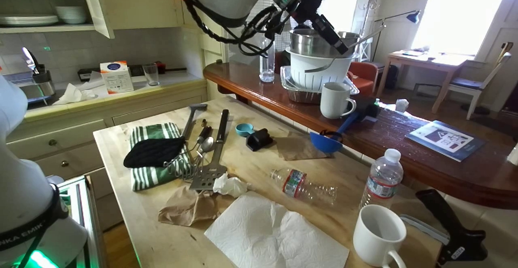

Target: Put the fork in the cup

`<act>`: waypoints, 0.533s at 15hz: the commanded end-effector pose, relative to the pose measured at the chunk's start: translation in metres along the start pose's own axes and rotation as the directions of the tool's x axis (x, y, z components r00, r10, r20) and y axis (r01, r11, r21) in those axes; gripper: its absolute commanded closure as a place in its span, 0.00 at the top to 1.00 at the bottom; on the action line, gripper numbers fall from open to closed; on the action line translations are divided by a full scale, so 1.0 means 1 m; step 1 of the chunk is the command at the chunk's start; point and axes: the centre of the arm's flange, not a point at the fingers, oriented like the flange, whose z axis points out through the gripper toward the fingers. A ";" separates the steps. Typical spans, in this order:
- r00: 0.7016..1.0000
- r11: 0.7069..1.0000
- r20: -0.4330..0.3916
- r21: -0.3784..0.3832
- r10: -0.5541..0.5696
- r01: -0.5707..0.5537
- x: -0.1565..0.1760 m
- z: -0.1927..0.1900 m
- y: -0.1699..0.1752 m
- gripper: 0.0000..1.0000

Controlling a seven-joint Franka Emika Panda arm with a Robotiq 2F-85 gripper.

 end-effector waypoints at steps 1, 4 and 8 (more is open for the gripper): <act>0.995 0.999 -0.097 -0.027 0.027 -0.029 0.001 0.029 -0.018 0.03; 0.998 0.999 -0.064 -0.029 0.013 -0.014 0.000 0.023 -0.010 0.10; 0.995 0.999 -0.096 -0.029 0.024 -0.026 0.003 0.030 -0.015 0.03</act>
